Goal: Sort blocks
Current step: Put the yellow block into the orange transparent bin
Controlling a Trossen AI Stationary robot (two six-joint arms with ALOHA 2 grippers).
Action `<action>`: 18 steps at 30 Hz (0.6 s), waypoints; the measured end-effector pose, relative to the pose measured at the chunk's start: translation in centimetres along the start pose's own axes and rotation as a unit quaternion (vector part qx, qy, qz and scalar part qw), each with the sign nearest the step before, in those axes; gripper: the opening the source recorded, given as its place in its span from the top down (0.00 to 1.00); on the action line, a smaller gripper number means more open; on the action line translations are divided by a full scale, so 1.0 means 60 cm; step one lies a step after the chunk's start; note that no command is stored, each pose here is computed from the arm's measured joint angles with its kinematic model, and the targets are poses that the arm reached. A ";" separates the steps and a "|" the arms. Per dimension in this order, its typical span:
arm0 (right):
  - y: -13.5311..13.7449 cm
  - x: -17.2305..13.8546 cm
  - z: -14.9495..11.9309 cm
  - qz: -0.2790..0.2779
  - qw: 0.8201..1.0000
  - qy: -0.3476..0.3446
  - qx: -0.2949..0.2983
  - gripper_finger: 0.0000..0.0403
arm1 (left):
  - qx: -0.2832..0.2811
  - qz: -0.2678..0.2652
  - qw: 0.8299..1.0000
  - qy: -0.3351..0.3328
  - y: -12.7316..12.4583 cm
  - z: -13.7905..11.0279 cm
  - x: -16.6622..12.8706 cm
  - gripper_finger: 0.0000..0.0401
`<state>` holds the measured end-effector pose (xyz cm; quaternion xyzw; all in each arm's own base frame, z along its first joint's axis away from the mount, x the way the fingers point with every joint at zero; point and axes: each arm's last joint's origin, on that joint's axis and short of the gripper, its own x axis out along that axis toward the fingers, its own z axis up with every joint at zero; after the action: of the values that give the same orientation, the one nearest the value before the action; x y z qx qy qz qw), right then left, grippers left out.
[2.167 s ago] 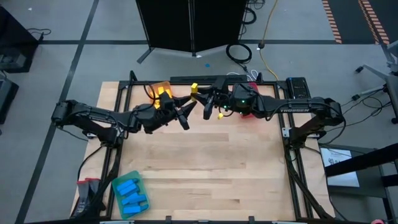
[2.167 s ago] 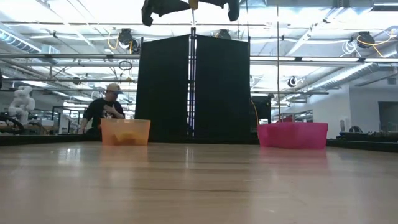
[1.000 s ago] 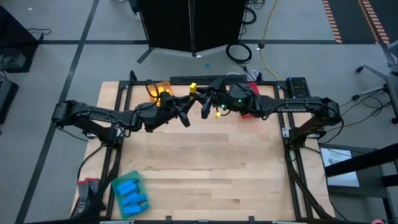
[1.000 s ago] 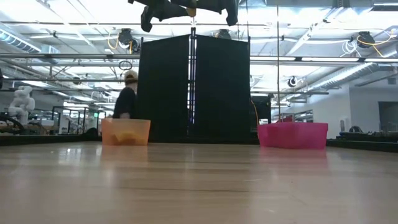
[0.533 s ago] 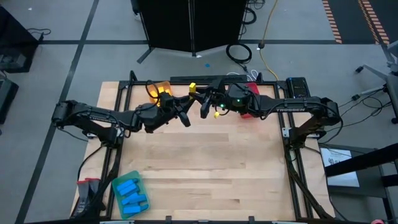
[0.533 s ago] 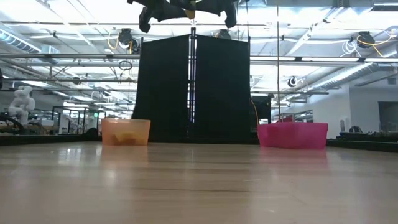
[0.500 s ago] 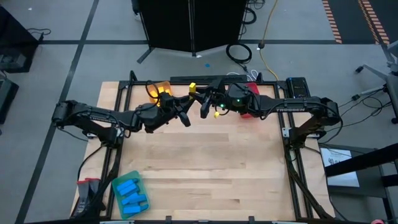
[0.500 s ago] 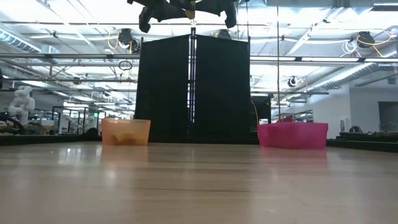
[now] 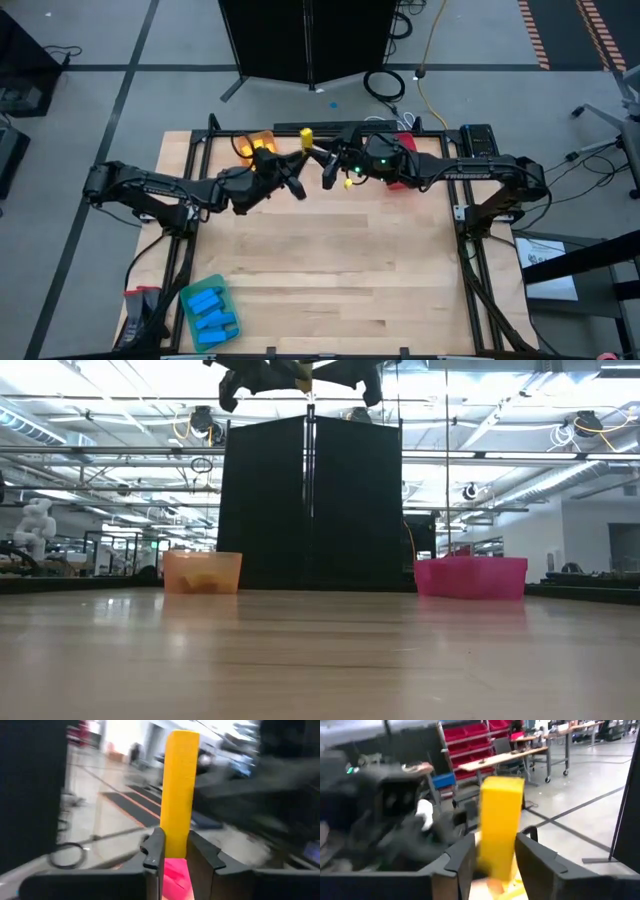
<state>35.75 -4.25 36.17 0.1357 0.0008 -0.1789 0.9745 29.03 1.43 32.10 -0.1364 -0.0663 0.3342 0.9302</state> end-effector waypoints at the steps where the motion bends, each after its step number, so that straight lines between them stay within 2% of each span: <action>1: 0.000 -0.001 0.000 0.001 1.000 0.003 -0.002 0.66 | -0.003 0.013 1.000 -0.005 0.002 0.002 0.000 0.86; 4: 0.006 -0.002 -0.002 0.022 1.000 0.010 -0.005 0.63 | -0.009 0.043 0.999 -0.018 0.008 0.006 0.002 0.86; 10: 0.005 -0.010 0.009 0.010 1.000 -0.006 -0.027 0.56 | 0.006 0.040 0.999 -0.013 0.007 0.004 0.001 0.87; 16: 0.001 -0.054 0.043 0.005 0.999 0.000 -0.037 0.52 | 0.034 0.067 0.997 -0.002 0.013 0.003 -0.002 0.87; 18: -0.002 -0.084 0.063 0.003 0.999 0.000 -0.050 0.51 | 0.023 0.083 0.996 0.014 0.025 0.003 -0.002 0.87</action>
<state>30.80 -3.60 40.04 0.0873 0.0092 -0.1753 0.9806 28.01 2.47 31.80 -0.1247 -0.0342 0.4101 0.9028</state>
